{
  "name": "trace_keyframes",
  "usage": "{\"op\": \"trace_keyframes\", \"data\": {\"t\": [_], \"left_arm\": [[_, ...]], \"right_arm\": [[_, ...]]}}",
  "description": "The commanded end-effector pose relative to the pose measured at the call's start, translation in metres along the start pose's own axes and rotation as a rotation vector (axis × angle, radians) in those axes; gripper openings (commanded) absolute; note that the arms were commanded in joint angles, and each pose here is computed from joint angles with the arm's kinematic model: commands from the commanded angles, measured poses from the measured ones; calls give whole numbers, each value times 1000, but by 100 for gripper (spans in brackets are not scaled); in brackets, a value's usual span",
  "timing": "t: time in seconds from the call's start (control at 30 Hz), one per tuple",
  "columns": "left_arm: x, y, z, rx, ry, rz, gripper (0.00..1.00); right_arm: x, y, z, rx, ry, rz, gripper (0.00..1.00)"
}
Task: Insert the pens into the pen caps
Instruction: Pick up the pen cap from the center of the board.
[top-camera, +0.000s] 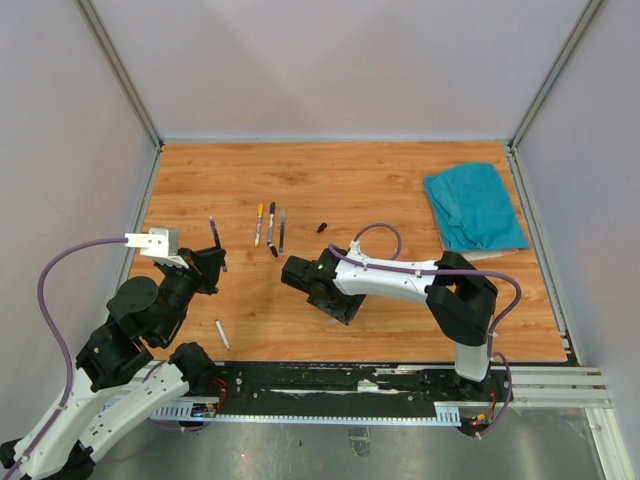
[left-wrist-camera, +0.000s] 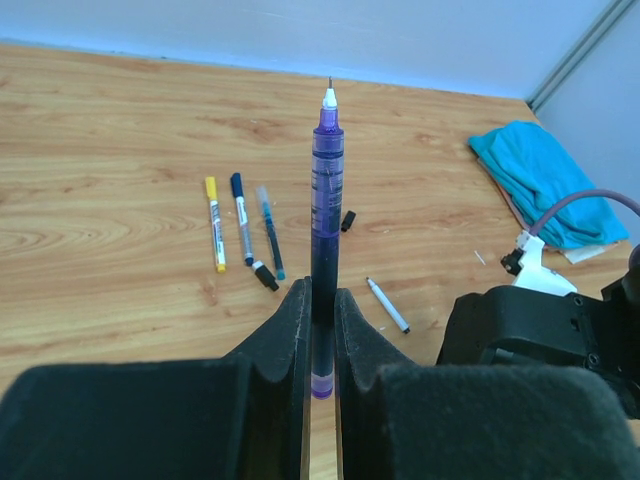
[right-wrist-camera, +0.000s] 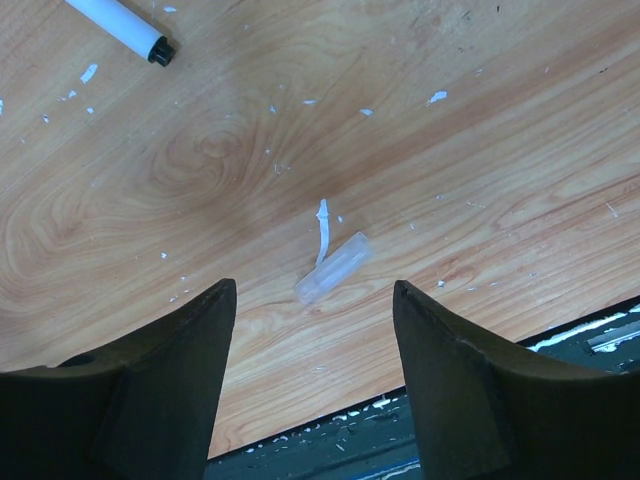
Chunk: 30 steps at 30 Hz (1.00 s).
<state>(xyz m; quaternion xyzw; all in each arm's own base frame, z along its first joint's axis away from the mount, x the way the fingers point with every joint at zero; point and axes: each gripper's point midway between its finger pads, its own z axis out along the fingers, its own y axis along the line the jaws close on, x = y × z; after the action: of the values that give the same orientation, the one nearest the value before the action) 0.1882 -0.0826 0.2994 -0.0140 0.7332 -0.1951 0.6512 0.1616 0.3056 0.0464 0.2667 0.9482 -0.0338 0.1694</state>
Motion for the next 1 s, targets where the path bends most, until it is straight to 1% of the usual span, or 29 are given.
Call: {"op": "trace_keyframes", "data": {"t": [0.0, 0.17, 0.4, 0.5, 0.7, 0.97], "left_arm": [[-3, -5, 3, 22, -13, 5, 1], [-2, -5, 3, 22, -10, 7, 0], [-1, -7, 4, 28, -3, 9, 1], [-1, -8, 5, 29, 0, 11, 0], [-1, -8, 5, 28, -1, 10, 1], [0, -8, 5, 29, 3, 13, 0]], "right_arm": [[5, -14, 11, 56, 21, 21, 64], [13, -14, 18, 56, 62, 22, 62], [18, -14, 25, 52, 83, 29, 61], [18, -16, 29, 64, 92, 29, 58], [18, -18, 33, 79, 92, 28, 54], [14, -29, 41, 122, 76, 34, 52]]}}
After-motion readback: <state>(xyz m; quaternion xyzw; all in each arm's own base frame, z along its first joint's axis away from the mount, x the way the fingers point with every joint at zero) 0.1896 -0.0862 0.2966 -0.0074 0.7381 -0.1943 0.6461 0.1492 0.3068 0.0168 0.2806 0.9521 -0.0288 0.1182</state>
